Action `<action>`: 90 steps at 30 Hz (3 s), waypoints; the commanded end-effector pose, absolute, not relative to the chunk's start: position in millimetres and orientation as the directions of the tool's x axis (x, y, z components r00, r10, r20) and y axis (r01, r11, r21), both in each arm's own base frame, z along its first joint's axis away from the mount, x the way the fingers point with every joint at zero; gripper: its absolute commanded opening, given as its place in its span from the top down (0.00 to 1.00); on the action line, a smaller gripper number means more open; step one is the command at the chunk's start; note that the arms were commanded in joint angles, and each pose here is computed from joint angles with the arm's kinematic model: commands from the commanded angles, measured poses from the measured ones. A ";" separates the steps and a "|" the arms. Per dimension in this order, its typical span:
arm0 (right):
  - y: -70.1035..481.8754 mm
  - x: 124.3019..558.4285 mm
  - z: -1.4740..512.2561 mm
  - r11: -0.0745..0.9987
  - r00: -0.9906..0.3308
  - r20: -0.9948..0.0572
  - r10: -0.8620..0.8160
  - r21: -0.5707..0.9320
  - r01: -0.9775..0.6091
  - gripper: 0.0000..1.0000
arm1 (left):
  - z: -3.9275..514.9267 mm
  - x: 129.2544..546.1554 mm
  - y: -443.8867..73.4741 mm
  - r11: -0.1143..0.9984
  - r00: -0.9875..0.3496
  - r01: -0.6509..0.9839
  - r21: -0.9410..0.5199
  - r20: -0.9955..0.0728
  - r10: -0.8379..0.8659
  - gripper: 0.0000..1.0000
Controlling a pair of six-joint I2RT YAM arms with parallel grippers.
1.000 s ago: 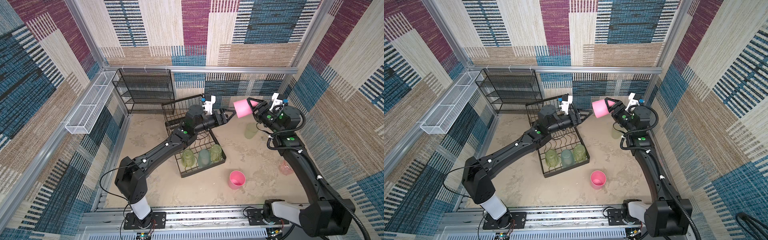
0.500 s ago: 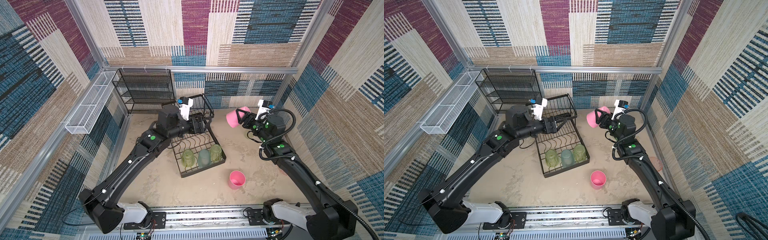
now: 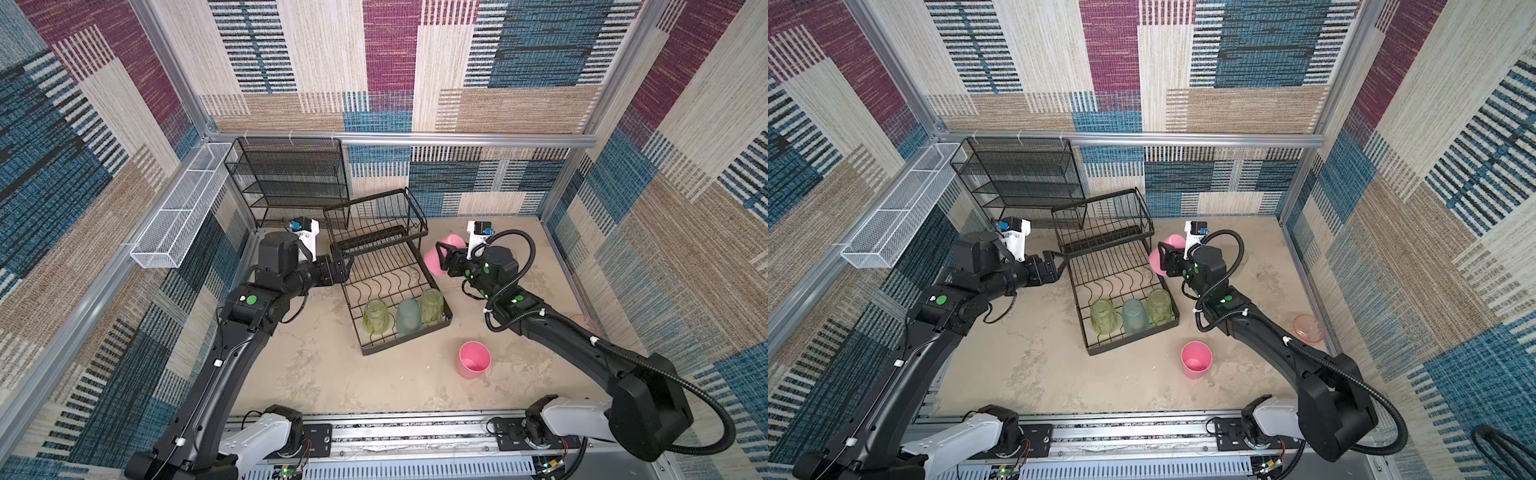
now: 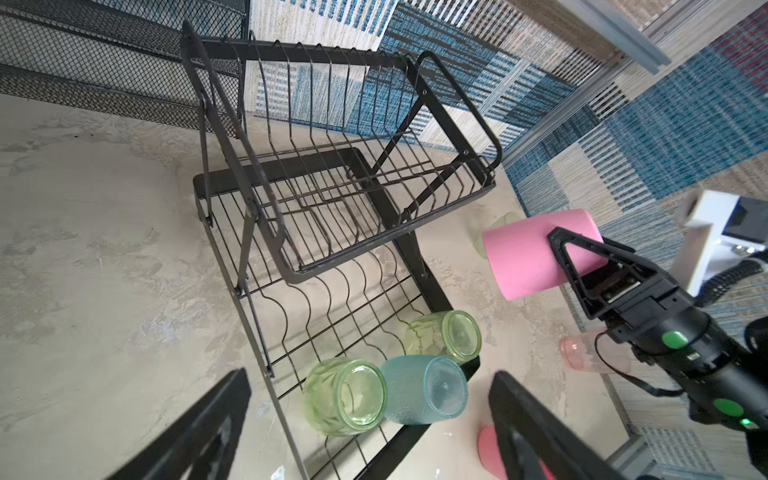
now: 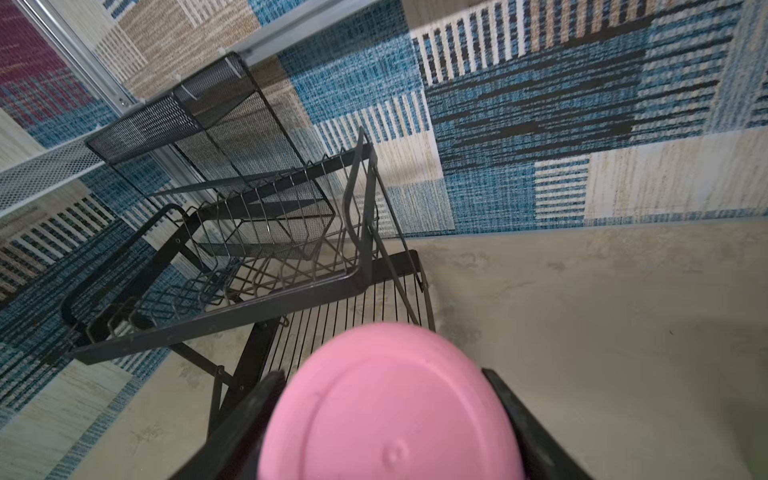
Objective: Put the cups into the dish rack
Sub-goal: 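Carry the pink cup with the right gripper down into the lower rack tier, then lower the pink cup upside down onto the rack and open the right gripper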
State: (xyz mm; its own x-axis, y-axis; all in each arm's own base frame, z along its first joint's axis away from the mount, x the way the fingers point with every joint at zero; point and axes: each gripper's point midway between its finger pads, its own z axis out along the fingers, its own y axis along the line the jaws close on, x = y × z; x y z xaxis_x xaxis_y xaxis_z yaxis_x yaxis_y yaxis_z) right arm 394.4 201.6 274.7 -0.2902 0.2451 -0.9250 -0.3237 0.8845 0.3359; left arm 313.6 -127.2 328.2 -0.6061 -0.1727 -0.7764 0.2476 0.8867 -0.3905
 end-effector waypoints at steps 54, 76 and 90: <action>271.1 444.4 152.9 0.968 -0.365 -0.930 0.041 0.127 -0.215 0.34 | 323.5 298.7 -106.0 0.861 -0.456 0.350 -0.369 -0.870 -0.187 0.08; 274.7 450.6 126.0 0.981 -0.420 -0.908 0.009 0.090 -0.173 0.24 | 322.5 298.6 -107.3 0.856 -0.461 0.356 -0.375 -0.867 -0.188 0.08; 275.5 451.8 137.7 0.981 -0.409 -0.912 0.022 0.099 -0.169 0.13 | 323.1 298.8 -106.1 0.859 -0.457 0.352 -0.371 -0.869 -0.188 0.08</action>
